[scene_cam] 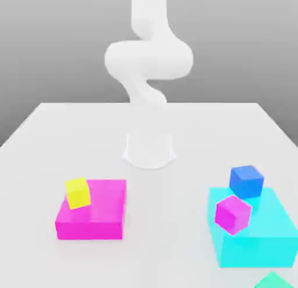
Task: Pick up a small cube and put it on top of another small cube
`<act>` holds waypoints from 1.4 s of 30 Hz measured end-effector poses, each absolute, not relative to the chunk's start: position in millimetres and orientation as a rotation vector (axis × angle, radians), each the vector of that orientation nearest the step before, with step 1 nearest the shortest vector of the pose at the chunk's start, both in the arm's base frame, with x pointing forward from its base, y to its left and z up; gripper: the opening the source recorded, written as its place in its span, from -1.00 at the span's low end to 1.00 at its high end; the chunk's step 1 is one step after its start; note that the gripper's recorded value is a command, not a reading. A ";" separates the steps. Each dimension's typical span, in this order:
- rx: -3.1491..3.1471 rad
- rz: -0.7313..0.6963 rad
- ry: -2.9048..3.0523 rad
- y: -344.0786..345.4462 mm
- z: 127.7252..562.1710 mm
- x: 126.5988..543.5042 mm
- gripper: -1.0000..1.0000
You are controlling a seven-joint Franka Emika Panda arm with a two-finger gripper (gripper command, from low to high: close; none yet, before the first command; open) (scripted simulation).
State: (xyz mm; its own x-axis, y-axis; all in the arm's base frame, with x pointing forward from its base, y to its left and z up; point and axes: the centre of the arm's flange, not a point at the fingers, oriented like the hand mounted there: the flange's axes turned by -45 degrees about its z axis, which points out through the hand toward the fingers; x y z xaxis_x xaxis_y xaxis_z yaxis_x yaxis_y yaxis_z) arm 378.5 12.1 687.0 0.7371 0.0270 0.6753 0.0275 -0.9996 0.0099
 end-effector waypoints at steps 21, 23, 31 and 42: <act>-3.053 -0.394 -0.685 159.9 391.5 543.6 0.00; -3.048 -0.322 -0.738 172.1 356.9 547.3 0.00; -2.993 -0.033 -0.958 223.1 213.8 535.8 0.00; -2.983 0.000 -0.983 228.6 133.7 532.1 -1.00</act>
